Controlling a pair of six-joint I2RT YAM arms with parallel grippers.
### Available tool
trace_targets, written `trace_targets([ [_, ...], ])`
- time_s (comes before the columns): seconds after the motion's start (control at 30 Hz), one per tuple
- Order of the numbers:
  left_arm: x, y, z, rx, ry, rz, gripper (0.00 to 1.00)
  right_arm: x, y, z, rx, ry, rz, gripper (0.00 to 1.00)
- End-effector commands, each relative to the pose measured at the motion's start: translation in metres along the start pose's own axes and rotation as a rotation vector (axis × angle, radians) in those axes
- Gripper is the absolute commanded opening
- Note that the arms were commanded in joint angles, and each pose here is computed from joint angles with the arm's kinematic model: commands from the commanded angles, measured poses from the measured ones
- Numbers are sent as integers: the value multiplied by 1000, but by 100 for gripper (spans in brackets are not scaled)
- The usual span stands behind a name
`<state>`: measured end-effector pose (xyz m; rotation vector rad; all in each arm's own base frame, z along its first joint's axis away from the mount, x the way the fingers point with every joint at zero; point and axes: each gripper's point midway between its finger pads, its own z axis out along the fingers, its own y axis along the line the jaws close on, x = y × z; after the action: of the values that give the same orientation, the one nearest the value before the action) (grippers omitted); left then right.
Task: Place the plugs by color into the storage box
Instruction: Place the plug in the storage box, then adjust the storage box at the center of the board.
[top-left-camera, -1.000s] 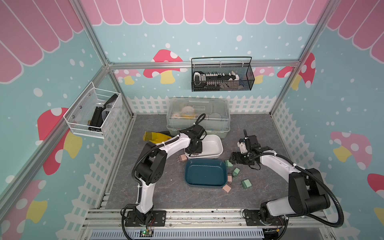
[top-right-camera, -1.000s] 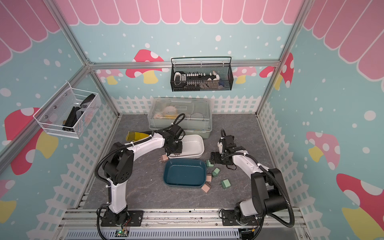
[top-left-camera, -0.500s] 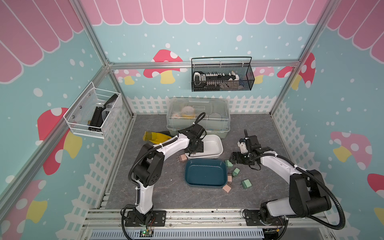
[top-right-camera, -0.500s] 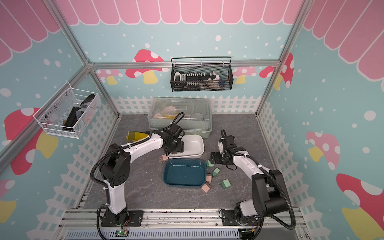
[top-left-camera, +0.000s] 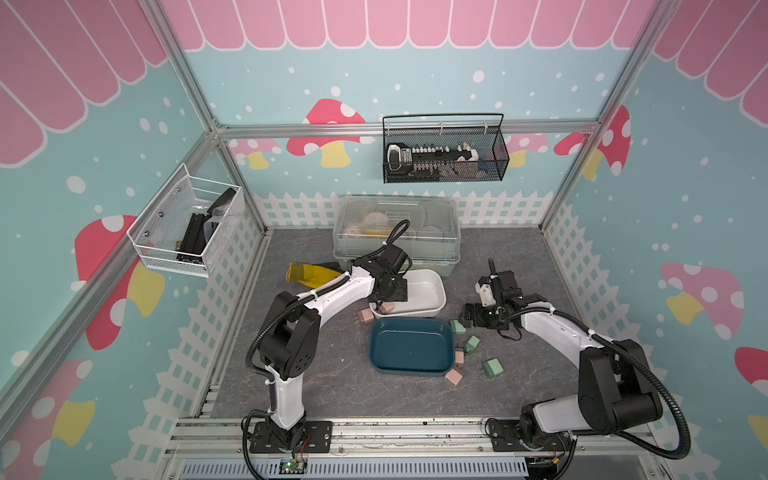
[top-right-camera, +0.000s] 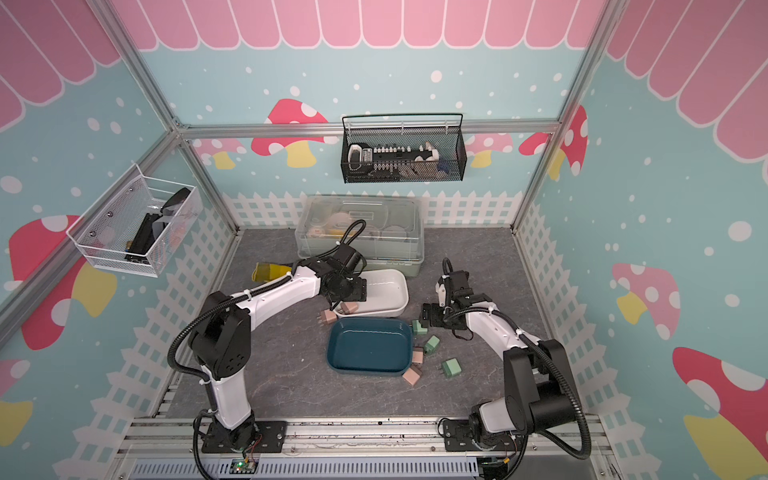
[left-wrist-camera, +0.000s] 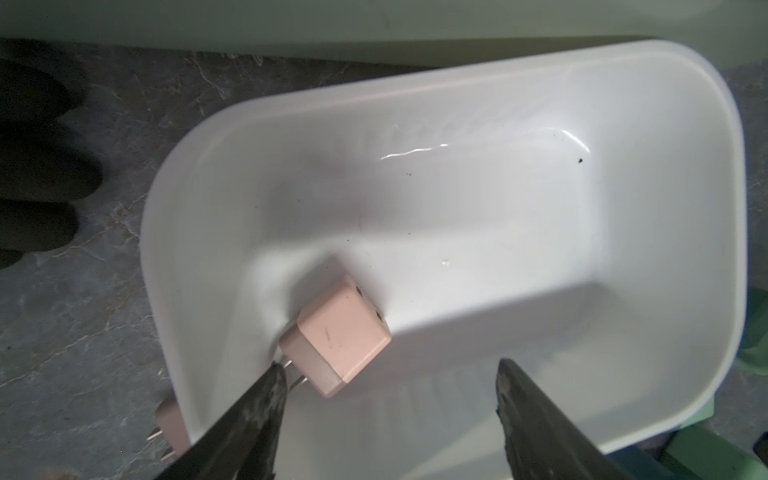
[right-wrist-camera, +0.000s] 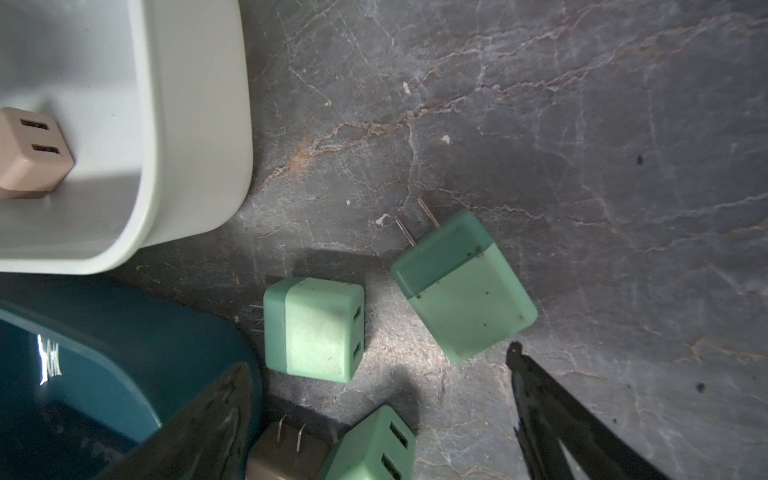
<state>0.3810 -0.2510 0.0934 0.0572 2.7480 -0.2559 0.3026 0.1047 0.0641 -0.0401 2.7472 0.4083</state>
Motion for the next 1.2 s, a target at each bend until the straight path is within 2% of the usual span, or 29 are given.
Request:
trace_targets([
  [0.0,-3,2,-2,-3,-21,-7,76,7,2,1,-6,11,10,95],
  [0.1,-10,15,-23,-34,-69,-7,75,8,1,0,-3,12,12,95],
  [0.23,-12,56,-52,-106,-114,-73,74,10,1,-1,-5,9,17,95],
  [0.37,-2,92,-54,-135,-88,-132,71,11,4,-4,-18,2,20,94],
  [0.5,8,103,-53,-143,-68,-132,70,5,16,-12,-52,-39,20,89],
  [0.73,17,90,-35,-50,7,-137,68,-13,41,-28,-106,-127,85,86],
  [0.93,8,70,-16,18,56,-107,68,-38,54,-16,-133,-179,223,80],
  [1.17,4,41,13,98,57,-97,66,-78,68,-4,-98,-213,196,73],
])
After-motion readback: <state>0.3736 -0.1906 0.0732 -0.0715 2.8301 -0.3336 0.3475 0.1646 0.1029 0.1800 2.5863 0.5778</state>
